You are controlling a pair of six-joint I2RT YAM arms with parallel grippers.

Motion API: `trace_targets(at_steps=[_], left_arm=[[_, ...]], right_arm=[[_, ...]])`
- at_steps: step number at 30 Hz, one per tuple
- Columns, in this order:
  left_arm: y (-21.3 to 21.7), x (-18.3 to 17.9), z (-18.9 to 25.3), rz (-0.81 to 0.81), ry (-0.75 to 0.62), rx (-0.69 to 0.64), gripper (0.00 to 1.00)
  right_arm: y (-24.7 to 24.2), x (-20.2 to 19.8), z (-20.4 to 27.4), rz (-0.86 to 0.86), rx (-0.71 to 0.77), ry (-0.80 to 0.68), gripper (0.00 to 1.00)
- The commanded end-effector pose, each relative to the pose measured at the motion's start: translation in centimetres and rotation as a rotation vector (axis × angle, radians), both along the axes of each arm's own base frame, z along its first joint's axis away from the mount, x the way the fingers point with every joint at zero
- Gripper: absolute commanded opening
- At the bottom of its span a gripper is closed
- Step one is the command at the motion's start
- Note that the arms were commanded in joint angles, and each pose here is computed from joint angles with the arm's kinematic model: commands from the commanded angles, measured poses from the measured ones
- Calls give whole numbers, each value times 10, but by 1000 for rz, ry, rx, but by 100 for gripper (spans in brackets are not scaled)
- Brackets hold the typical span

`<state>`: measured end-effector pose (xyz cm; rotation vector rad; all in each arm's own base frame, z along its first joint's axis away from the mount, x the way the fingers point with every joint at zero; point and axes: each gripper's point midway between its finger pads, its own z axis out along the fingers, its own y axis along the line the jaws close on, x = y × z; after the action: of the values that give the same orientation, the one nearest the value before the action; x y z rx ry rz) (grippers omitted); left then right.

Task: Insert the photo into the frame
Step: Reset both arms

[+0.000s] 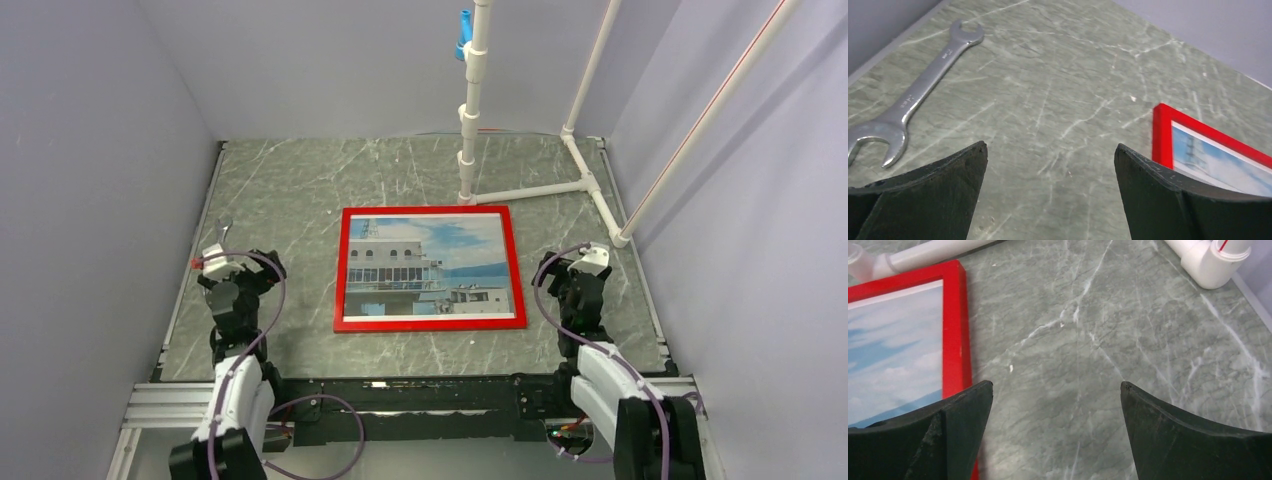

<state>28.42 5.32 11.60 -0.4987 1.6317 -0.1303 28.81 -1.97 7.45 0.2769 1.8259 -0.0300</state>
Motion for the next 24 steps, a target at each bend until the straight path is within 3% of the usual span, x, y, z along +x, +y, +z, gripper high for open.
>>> trace_targets(at_steps=[1,11,17,19,20,24], left_arm=[[21,12,8,101,-34,170,99],[24,49,21,88,-100,307,99],[-3,73,3,-17,39,404,99],[-13,77,10,-59,-27,475,99],[-16,76,2,-76,23,467,99],[-21,79,4,-106,16,487,99]], right_arm=[[-11,26,51,-33,-80,-218,99],[-16,65,34,-51,-93,-224,99],[-27,82,25,-82,-122,-160,100],[-28,80,22,-98,-103,-148,100],[-29,81,25,-101,-120,-164,100],[-27,82,26,-87,-131,-164,100]])
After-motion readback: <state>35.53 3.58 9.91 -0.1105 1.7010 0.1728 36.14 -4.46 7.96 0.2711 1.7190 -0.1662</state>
